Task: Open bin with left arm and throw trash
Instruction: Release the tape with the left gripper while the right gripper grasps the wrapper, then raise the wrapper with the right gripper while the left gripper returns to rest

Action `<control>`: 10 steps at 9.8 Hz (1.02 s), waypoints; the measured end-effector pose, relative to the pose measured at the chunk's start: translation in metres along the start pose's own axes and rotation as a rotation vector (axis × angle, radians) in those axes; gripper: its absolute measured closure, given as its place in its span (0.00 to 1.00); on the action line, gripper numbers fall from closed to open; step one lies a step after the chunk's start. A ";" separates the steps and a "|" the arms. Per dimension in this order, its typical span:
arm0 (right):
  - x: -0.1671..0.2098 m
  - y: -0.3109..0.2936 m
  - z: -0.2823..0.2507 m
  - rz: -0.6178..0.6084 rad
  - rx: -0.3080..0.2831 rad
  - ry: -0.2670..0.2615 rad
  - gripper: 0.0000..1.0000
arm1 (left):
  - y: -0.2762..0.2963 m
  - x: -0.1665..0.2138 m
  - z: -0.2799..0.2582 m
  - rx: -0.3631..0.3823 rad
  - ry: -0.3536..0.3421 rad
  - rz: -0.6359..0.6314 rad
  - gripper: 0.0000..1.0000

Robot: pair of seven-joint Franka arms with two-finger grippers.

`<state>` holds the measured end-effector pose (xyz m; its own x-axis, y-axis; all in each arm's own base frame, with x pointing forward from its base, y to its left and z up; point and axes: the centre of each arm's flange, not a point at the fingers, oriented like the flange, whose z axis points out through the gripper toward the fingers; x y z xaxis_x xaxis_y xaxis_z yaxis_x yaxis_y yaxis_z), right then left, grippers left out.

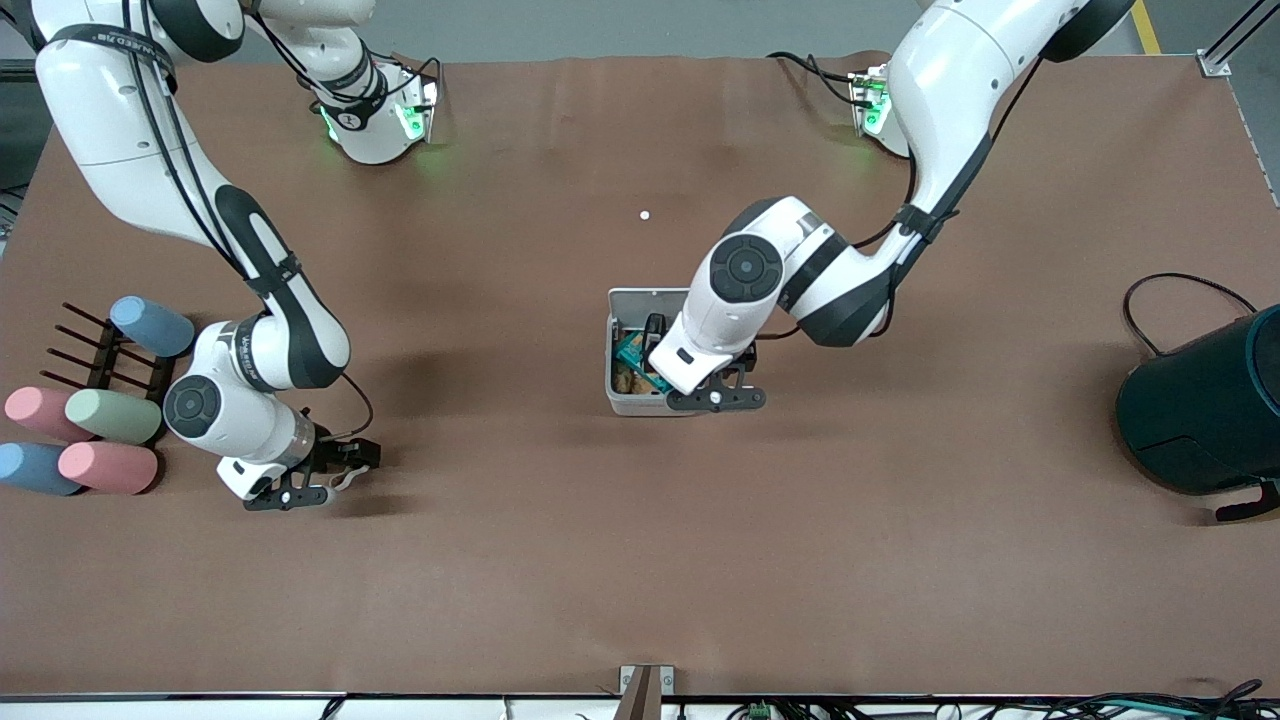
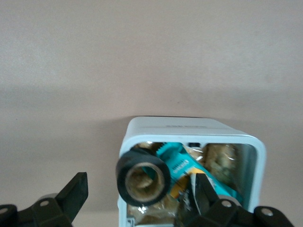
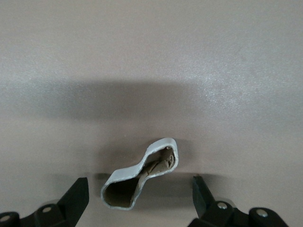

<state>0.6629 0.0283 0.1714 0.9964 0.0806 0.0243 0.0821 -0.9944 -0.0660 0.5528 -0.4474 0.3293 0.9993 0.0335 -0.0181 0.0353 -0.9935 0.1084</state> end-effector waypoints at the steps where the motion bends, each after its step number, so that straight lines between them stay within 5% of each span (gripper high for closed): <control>1: 0.000 0.000 0.000 -0.006 -0.005 0.003 0.11 | -0.007 0.005 -0.019 0.007 0.015 -0.014 0.00; 2: 0.001 0.000 0.001 -0.012 -0.010 0.007 0.17 | -0.024 0.016 -0.043 0.023 0.031 -0.044 0.00; 4: 0.004 0.004 -0.003 -0.017 -0.021 0.018 0.51 | -0.095 0.051 -0.103 0.068 0.061 -0.150 0.00; 7: 0.007 0.004 -0.006 -0.019 -0.023 0.025 0.90 | -0.187 0.072 -0.172 0.136 0.042 -0.090 0.00; 10: 0.007 0.002 -0.006 -0.022 -0.023 0.024 0.94 | -0.254 0.068 -0.238 0.120 0.009 -0.001 0.00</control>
<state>0.6699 0.0264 0.1772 0.9936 0.1012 0.0495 0.1033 -0.9938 -0.0418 0.6156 -0.1668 0.5367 0.9994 0.0347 -0.0093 0.0346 -0.9993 -0.0112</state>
